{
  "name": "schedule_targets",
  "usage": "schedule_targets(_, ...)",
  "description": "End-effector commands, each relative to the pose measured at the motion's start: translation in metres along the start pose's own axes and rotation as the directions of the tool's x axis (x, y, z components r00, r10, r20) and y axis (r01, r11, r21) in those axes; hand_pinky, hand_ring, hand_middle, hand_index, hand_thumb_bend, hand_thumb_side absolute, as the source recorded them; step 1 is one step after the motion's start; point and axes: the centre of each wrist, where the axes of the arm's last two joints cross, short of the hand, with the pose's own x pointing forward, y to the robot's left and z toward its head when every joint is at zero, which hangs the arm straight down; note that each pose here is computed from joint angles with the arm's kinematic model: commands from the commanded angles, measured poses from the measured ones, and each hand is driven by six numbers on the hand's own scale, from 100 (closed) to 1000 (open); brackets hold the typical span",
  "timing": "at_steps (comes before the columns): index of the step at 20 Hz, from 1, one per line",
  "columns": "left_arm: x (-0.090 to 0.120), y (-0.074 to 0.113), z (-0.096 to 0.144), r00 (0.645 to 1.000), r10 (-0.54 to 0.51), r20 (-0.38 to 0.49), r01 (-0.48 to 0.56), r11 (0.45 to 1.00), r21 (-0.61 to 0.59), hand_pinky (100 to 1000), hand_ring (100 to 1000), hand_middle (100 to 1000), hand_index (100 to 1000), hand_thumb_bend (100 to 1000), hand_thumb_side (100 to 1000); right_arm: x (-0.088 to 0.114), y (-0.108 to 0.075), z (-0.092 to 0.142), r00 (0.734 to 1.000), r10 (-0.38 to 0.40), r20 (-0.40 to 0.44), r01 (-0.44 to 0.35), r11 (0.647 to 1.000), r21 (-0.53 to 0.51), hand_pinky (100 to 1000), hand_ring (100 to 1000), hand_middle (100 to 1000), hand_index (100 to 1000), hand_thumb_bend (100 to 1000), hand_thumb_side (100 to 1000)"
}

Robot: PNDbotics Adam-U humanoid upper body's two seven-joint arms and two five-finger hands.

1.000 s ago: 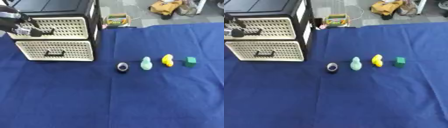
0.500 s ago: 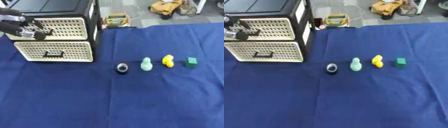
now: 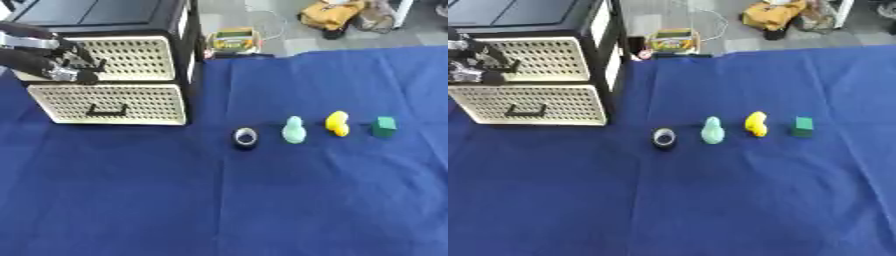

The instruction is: Pick up objects from table and place into drawer.

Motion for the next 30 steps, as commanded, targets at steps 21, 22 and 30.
schedule_targets(21, -0.005, -0.002, 0.005, 0.998, -0.059, -0.007, 0.058, 0.997, -0.054, 100, 100, 100, 801, 597, 1000, 0.006, -0.005, -0.006, 0.999, 0.002, 0.033, -0.002, 1.0, -0.025, 612, 538, 526, 766, 362, 935)
schedule_targets(22, -0.006, -0.004, 0.006, 0.998, -0.056, -0.011, 0.055, 0.997, -0.056, 100, 100, 100, 798, 599, 1000, 0.006, -0.005, -0.006, 0.999, 0.002, 0.032, -0.001, 1.0, -0.027, 612, 538, 526, 766, 361, 935)
schedule_targets(30, -0.01, -0.012, 0.015, 0.998, -0.058, -0.021, 0.057, 0.996, -0.069, 100, 100, 100, 784, 581, 1000, 0.006, -0.006, -0.006, 1.0, 0.002, 0.03, -0.001, 0.999, -0.037, 613, 539, 527, 767, 361, 939)
